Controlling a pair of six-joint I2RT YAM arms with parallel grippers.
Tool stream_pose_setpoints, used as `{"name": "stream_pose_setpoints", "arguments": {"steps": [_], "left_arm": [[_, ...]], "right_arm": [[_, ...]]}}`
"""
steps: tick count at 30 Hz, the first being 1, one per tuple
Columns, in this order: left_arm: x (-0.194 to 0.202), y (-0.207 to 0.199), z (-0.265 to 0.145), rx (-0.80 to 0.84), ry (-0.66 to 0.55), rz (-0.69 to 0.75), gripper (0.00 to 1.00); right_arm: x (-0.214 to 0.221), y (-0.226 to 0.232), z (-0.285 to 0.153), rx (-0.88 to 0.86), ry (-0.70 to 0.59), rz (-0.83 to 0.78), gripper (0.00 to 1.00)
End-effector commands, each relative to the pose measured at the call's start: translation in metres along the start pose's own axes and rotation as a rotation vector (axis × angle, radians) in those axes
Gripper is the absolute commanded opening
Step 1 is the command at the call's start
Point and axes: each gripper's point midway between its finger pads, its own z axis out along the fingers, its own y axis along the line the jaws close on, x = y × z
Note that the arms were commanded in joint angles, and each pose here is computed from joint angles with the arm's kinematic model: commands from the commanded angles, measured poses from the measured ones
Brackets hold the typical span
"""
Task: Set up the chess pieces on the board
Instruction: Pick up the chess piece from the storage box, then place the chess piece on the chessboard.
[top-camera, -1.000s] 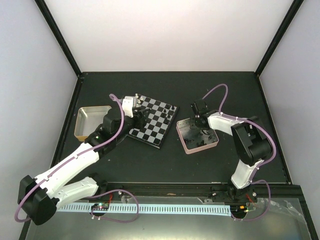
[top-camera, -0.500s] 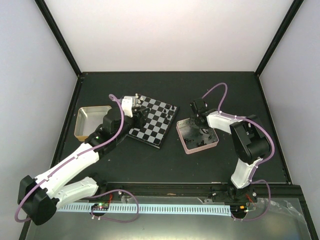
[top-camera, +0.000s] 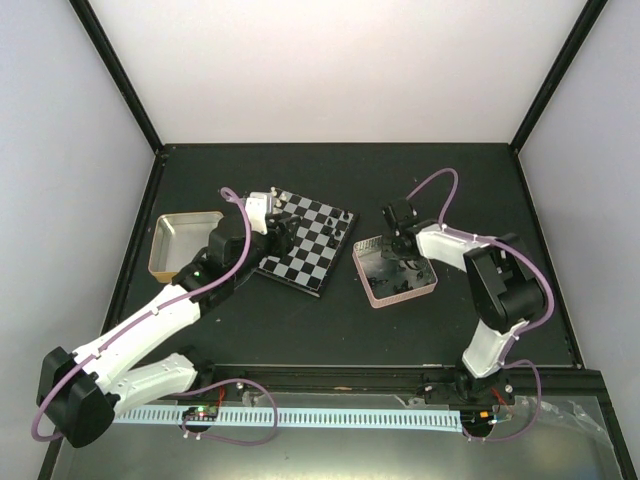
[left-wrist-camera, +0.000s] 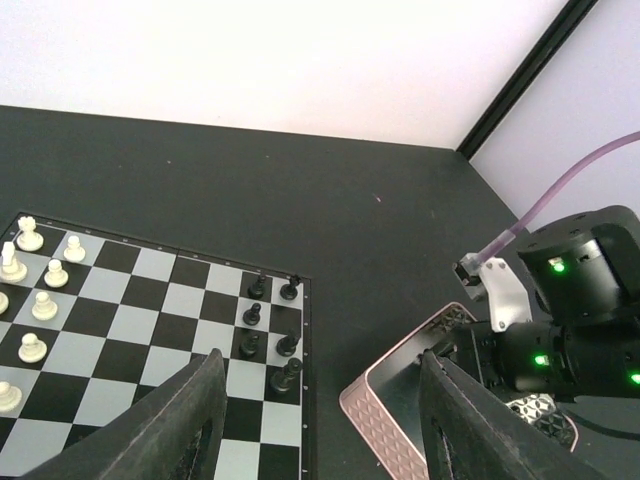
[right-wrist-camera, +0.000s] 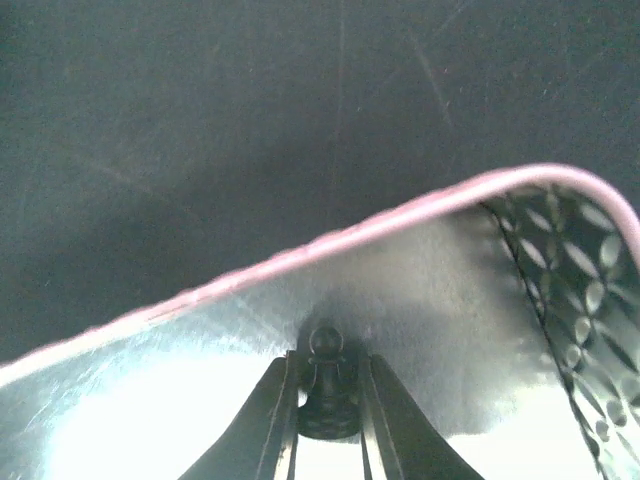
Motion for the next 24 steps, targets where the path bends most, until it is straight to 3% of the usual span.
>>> {"name": "stream_pose_setpoints", "arguments": {"steps": [1,7,12,18,24], "left_arm": [[-0.010,-0.007,0.001,0.036,-0.025,-0.022,0.55],[-0.028,-0.037,-0.006,0.160,-0.032,0.026,0.63],[-0.049,-0.072,-0.017,0.310,0.004,0.015,0.68],[-0.059,-0.113,-0.016,0.464,0.226,-0.139,0.71],[-0.054,-0.159,-0.027,0.741,0.411,-0.277,0.71]], "right_arm": [[-0.013,0.010,-0.027,-0.096,-0.075,-0.001,0.08],[-0.039,0.050,-0.109,-0.404,-0.242,-0.064,0.08],[-0.042,0.095,-0.201,-0.801,-0.381,-0.189,0.08],[-0.021,0.125,-0.308,-1.206,-0.566,-0.442,0.08],[0.002,0.132,-0.349,-1.334,-0.651,-0.638,0.10]]}}
